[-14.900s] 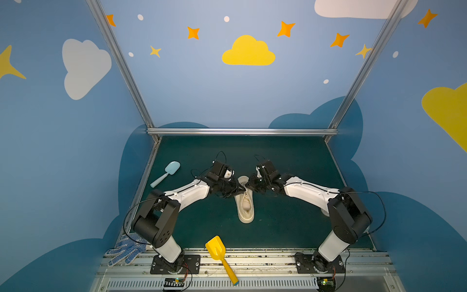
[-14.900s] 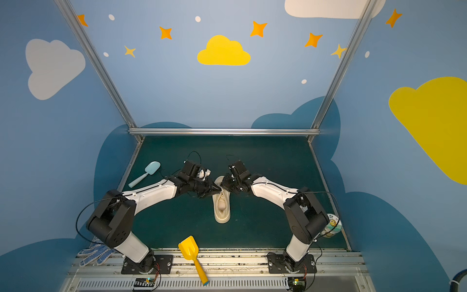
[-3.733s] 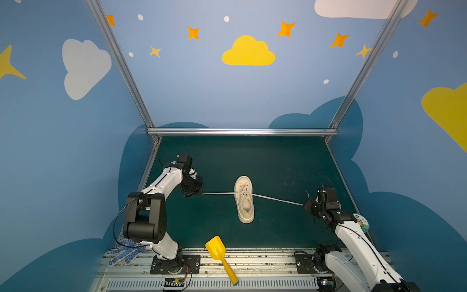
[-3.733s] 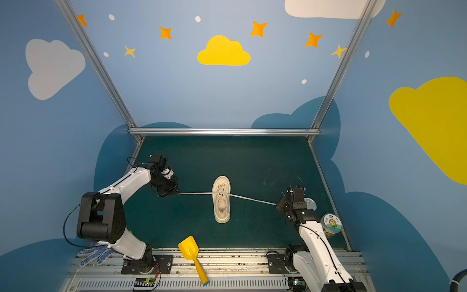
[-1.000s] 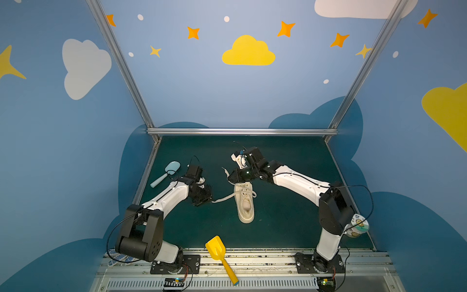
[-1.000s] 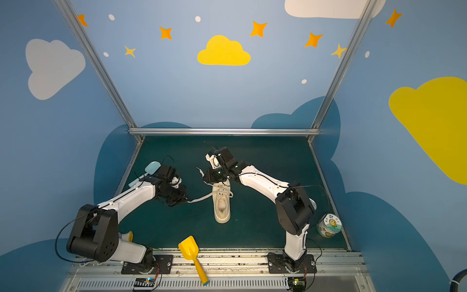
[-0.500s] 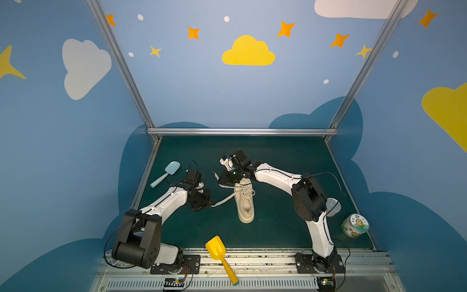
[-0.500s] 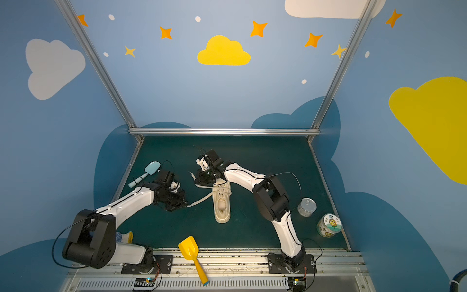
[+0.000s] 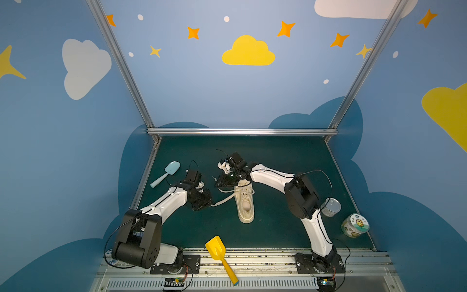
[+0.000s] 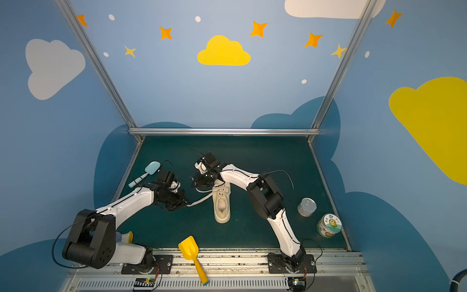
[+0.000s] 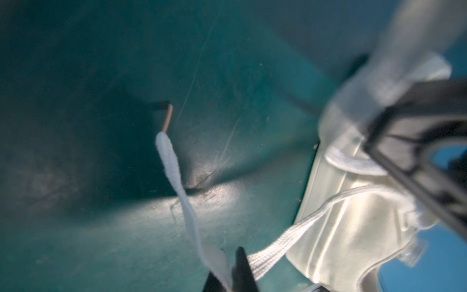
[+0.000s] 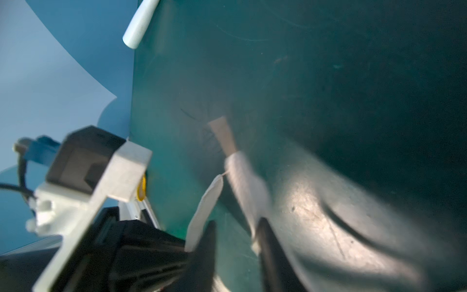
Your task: Tie the shoes
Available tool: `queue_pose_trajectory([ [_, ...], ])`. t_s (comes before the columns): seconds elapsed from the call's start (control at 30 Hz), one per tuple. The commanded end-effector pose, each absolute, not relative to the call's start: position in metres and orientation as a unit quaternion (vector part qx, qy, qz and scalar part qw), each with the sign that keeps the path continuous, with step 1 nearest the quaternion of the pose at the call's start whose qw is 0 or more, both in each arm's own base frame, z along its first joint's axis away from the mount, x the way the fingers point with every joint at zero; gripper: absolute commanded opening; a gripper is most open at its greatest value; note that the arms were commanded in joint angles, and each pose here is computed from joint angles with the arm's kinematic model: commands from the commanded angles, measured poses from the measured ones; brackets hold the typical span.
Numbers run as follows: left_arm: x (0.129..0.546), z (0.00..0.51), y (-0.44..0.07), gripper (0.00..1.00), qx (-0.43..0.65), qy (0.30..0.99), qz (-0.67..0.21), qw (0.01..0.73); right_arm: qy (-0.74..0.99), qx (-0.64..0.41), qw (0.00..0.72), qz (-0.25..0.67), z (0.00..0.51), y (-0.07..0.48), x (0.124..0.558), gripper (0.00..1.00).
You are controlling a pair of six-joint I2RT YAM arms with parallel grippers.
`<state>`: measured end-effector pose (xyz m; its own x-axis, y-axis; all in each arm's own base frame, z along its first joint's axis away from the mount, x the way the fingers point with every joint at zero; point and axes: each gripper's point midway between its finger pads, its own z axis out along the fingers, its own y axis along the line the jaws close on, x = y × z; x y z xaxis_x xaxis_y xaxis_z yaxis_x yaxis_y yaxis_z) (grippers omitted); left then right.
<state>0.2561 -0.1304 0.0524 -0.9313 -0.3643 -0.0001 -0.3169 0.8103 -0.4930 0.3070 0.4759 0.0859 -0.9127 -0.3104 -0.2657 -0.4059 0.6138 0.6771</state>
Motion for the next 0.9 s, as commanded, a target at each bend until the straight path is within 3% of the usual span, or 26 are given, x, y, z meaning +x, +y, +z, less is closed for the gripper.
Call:
queue_pose_trajectory([
  [0.0,0.251,0.054,-0.131,0.34,-0.176,0.95,-0.253,0.047,0.891,-0.225,0.081,0.387,0.108,0.476,0.307,0.65],
  [0.03,0.249,0.054,-0.13,0.46,-0.177,0.951,-0.251,0.046,0.893,-0.227,0.086,0.378,0.11,0.473,0.309,0.71],
  [0.13,0.245,0.054,-0.128,0.56,-0.177,0.952,-0.247,0.046,0.897,-0.227,0.094,0.368,0.114,0.465,0.313,0.77],
  [0.43,0.238,0.071,-0.112,0.75,-0.154,0.961,-0.213,0.084,0.893,-0.241,0.131,0.358,0.147,0.449,0.322,0.79],
  [0.6,0.244,0.092,-0.114,0.76,-0.102,0.959,-0.221,0.144,0.895,-0.238,0.143,0.35,0.162,0.43,0.333,0.78],
  [0.7,0.251,0.101,-0.118,0.76,-0.06,0.96,-0.212,0.175,0.902,-0.24,0.144,0.328,0.164,0.406,0.341,0.7],
  [0.87,0.258,0.103,-0.148,0.76,0.041,0.955,-0.219,0.193,0.934,-0.202,0.098,0.279,0.154,0.356,0.347,0.66],
])
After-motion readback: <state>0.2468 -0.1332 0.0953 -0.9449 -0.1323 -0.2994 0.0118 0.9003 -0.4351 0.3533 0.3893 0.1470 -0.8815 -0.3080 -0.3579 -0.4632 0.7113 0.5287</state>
